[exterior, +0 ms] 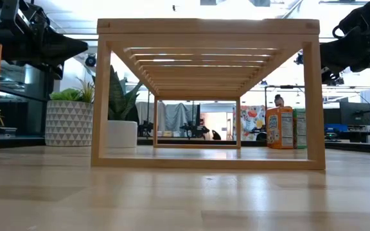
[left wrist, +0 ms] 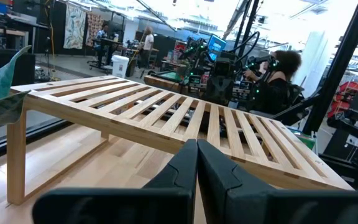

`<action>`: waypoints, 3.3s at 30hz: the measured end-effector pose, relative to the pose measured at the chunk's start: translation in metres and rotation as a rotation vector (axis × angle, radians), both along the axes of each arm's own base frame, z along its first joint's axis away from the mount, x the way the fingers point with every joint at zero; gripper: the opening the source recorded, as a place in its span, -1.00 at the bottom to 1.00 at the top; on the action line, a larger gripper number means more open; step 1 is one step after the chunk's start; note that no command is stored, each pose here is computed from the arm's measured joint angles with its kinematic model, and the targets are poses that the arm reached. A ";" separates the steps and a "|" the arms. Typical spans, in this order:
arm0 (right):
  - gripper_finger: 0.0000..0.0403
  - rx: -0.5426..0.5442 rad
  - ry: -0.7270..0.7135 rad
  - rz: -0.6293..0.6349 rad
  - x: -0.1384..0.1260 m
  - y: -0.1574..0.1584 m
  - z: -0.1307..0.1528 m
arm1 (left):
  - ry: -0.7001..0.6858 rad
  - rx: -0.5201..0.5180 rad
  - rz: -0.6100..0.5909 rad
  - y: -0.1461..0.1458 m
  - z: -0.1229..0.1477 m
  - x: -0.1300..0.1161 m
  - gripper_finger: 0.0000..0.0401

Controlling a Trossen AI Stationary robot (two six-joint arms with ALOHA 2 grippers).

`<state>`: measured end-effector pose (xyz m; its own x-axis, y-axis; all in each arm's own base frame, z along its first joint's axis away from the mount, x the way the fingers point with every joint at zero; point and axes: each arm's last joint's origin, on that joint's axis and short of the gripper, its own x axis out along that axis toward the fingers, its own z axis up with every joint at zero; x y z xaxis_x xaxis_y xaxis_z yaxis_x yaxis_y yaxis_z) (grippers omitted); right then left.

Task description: Stack cereal on shelf

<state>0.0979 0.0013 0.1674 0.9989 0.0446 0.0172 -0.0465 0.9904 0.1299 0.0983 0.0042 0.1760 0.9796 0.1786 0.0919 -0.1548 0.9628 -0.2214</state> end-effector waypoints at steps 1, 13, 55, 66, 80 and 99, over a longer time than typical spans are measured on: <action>-1.00 0.000 0.000 0.000 0.000 0.000 0.000 | 0.000 0.000 -0.001 0.000 0.000 0.000 -0.98; -1.00 0.000 0.000 -0.001 0.000 0.000 0.000 | 0.000 0.000 0.000 0.000 0.000 0.000 -0.98; -1.00 0.000 0.000 -0.005 0.000 0.000 0.000 | 0.000 0.000 0.000 0.000 0.000 0.000 -0.98; -1.00 -0.026 -0.005 -0.056 0.000 -0.002 0.000 | 0.001 0.000 0.000 0.000 0.000 0.000 -0.98; -1.00 0.095 -0.587 -0.483 -0.015 -0.014 0.056 | 0.000 0.000 0.000 0.000 0.000 0.000 -0.98; -0.18 0.093 0.502 -1.252 0.061 -0.095 0.110 | 0.000 0.000 0.000 0.000 0.000 0.000 -0.98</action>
<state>0.1584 -0.0938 0.2777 0.2670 -0.8743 -0.4054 0.9454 0.3192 -0.0658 0.0983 0.0042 0.1760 0.9797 0.1784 0.0918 -0.1546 0.9629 -0.2214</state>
